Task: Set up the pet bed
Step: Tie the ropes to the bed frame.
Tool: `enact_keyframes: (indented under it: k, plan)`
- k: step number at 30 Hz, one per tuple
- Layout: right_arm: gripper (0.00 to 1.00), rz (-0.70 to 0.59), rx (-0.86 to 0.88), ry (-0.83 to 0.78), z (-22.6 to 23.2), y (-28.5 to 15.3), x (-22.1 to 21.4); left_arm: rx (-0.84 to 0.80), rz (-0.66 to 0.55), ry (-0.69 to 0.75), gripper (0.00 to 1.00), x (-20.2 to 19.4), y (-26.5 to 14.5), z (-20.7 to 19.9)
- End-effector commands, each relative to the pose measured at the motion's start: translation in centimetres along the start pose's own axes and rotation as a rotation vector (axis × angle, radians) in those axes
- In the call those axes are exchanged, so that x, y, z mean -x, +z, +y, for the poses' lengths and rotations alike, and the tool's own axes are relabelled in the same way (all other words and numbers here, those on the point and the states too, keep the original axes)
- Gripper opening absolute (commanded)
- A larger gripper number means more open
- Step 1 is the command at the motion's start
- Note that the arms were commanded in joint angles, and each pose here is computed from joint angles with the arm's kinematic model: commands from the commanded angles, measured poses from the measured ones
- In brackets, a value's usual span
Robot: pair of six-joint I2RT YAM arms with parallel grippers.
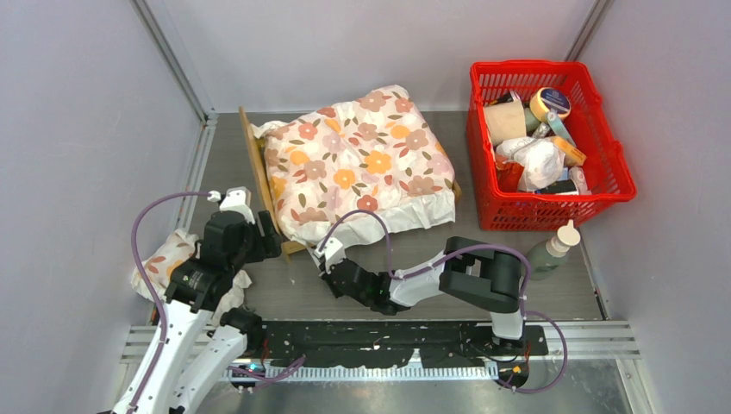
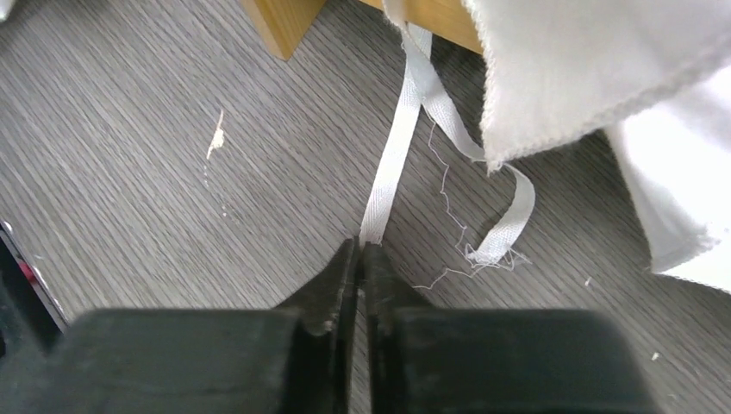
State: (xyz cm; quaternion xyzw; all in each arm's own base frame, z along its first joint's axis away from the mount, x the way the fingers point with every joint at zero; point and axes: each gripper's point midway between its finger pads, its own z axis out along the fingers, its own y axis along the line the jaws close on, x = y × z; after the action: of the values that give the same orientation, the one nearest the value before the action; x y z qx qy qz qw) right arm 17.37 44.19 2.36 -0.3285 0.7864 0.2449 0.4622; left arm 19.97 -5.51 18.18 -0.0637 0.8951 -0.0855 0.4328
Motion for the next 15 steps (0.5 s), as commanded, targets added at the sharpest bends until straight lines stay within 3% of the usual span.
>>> enact_keyframes:
  k: [1,11,15]
  plan:
    - [0.06,0.009,-0.004,0.024,0.0,-0.3,0.1,-0.014,-0.034,-0.04,0.71,0.9,0.1,-0.3]
    - [0.05,-0.221,0.034,0.098,-0.1,-4.1,8.0,-0.07,0.014,-0.031,0.65,-0.7,1.2,-1.1]
    - [0.05,-0.267,0.051,0.11,-0.2,-5.0,9.9,-0.224,0.048,0.101,0.62,-1.5,0.9,-3.1]
